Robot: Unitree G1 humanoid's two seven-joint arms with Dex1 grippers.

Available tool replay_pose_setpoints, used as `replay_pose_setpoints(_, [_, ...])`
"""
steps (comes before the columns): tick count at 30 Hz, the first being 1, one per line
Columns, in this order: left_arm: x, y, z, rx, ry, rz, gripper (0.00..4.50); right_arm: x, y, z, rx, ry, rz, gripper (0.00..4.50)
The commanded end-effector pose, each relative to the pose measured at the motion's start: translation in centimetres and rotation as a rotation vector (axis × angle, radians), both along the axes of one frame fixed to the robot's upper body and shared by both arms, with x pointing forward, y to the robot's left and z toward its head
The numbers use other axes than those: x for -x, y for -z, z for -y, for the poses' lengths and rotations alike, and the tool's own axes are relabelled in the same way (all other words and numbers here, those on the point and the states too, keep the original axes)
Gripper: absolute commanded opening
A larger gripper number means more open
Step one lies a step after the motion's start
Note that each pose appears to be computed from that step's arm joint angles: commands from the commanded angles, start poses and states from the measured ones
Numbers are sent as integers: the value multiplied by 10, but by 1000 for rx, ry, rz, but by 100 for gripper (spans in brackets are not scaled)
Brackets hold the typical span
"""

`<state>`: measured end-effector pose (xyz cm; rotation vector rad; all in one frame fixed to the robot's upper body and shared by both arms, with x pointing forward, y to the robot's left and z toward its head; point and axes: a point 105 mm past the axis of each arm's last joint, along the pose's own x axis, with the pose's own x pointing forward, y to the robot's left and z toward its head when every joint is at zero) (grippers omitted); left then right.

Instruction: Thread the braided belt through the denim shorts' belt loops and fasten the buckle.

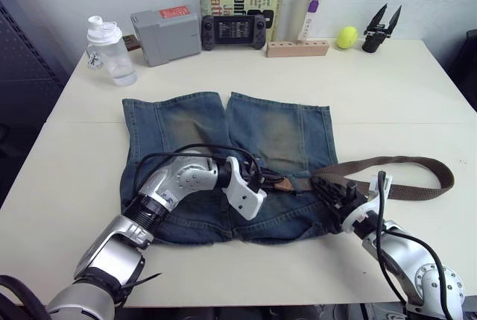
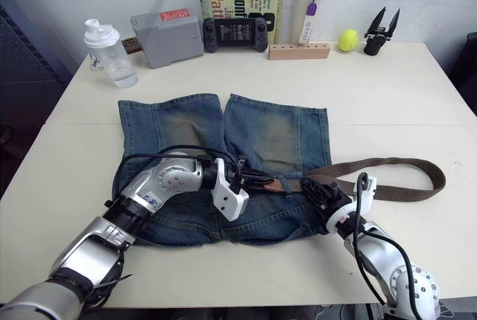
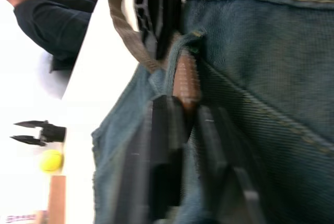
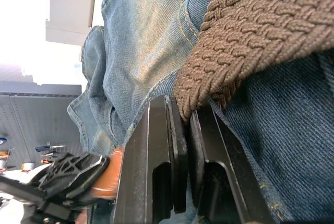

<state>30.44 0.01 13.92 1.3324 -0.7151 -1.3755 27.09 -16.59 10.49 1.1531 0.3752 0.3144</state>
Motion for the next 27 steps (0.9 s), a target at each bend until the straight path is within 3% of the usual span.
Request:
replay_pose_setpoints(1, [9, 6, 6, -29, 45, 7, 4, 1, 3, -8, -1, -27, -9, 0])
replay_pose_setpoints(9, [7, -3, 16, -66, 64, 28, 4, -4, -2, 2, 37, 23, -5, 0])
replay_pose_setpoints(14, [-2, -10, 19, -73, 51, 39, 0, 0, -28, 26, 61, 84, 88, 205])
replay_pose_setpoints(18, [-5, -10, 20, -74, 47, 38, 0, 22, -60, 36, 267, -17, 281, 398])
replay_pose_setpoints(22, [-6, -8, 21, -76, 49, 28, 0, 46, -55, 27, 565, -208, 351, 398])
replay_pose_setpoints(27, [-8, -11, 24, -69, 52, 34, 0, 55, -31, 22, 818, -335, 339, 398])
